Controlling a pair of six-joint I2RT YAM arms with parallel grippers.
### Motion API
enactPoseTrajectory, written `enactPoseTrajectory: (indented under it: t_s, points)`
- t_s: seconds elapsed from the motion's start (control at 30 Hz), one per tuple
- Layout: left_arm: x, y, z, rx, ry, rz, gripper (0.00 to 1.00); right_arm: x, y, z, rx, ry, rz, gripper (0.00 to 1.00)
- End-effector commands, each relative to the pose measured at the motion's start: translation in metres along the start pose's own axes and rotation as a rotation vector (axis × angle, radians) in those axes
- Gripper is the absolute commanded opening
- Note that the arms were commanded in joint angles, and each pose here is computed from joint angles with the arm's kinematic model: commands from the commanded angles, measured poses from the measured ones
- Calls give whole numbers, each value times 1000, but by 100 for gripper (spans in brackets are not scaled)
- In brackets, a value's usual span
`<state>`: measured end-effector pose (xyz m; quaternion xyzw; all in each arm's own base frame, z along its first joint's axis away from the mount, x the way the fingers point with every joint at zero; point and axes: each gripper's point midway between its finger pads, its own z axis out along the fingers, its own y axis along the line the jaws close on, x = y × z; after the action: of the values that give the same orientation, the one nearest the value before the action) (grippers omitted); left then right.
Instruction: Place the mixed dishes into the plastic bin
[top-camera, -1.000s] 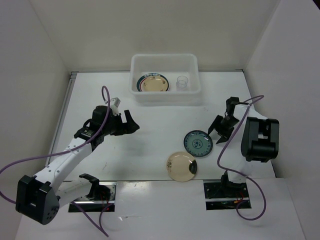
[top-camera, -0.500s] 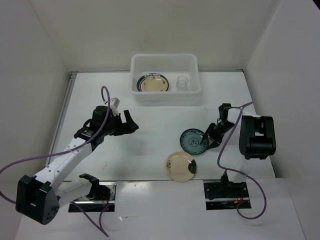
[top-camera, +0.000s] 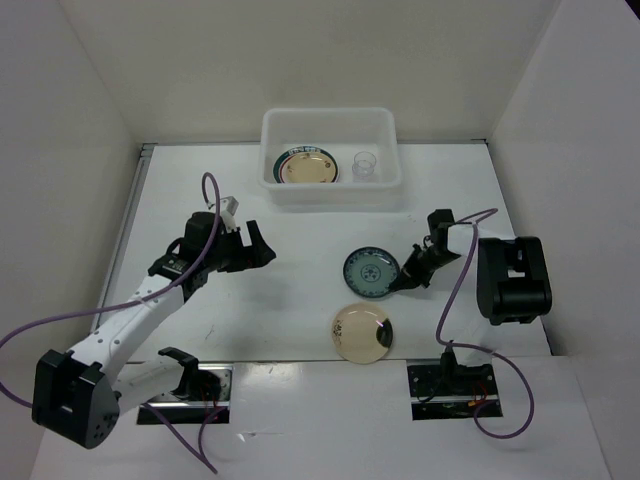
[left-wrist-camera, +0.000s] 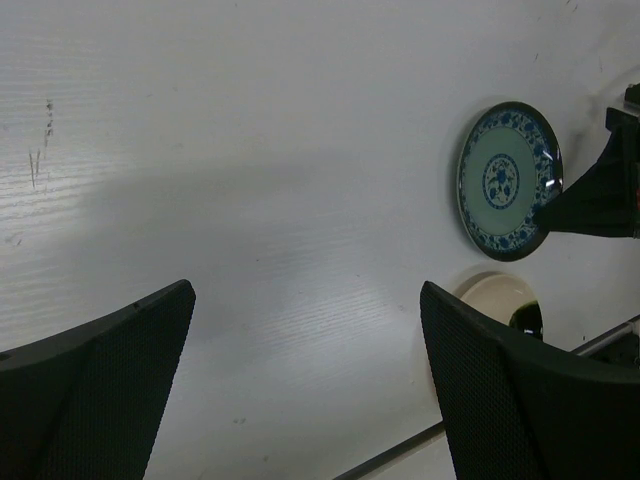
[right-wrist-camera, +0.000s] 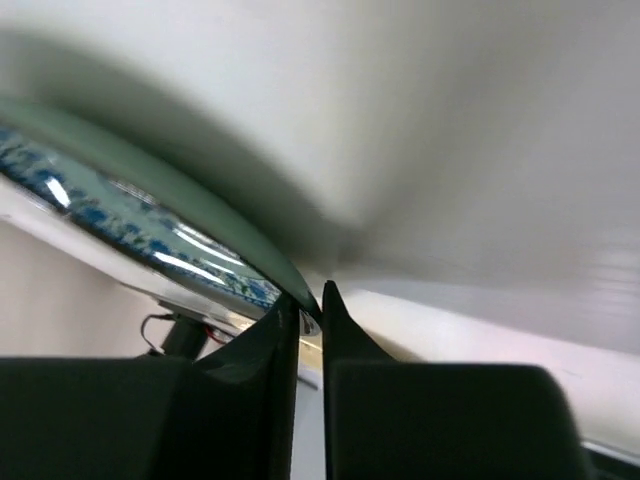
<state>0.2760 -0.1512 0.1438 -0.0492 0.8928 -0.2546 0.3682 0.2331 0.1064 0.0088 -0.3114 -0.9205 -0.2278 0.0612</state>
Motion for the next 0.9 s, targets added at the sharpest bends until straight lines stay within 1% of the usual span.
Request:
enactPoseTrajectory:
  t_s: [0.0,0.07,0.23,0.3,0.4,0.43,0.57,0.6,0.63,0.67,0.73,0.77,0.8,0.87]
  points:
    - [2,2,3,1,17,-17,100,-25,17,-3,-32,-171,-57,8]
    - [5,2,5,3,31,-20,100,-26,21,-9,-45,-198,-57,0]
    - [3,3,11,2,33,-11,100,-27,35,-36,-88,-279,-84,0]
    - [4,4,12,-3,41,-13,100,-28,46,-56,-113,-327,-105,0]
    - [2,3,13,2,33,-2,100,-22,55,-73,-136,-339,-117,0]
    - [2,5,13,-7,28,-2,100,-19,53,-73,-135,-324,-125,0]
    - [1,6,13,-15,23,-1,100,-1,71,-106,-193,-318,-211,0]
    - [1,6,13,-15,23,-1,100,7,77,-122,-205,-319,-232,0]
    - [-3,4,12,-11,15,0,100,13,82,-129,-220,-299,-266,0]
    - [-4,6,13,-19,11,9,100,20,88,-139,-246,-292,-291,0]
    - [-4,6,13,-19,11,9,100,29,115,-167,-323,-303,-358,0]
    - [-4,6,13,-19,11,9,100,28,125,-175,-338,-317,-379,0]
    - [-5,7,13,-27,6,10,100,30,148,-195,-381,-354,-425,0]
    - [-6,6,11,-21,-3,11,100,17,178,-205,-421,-388,-464,0]
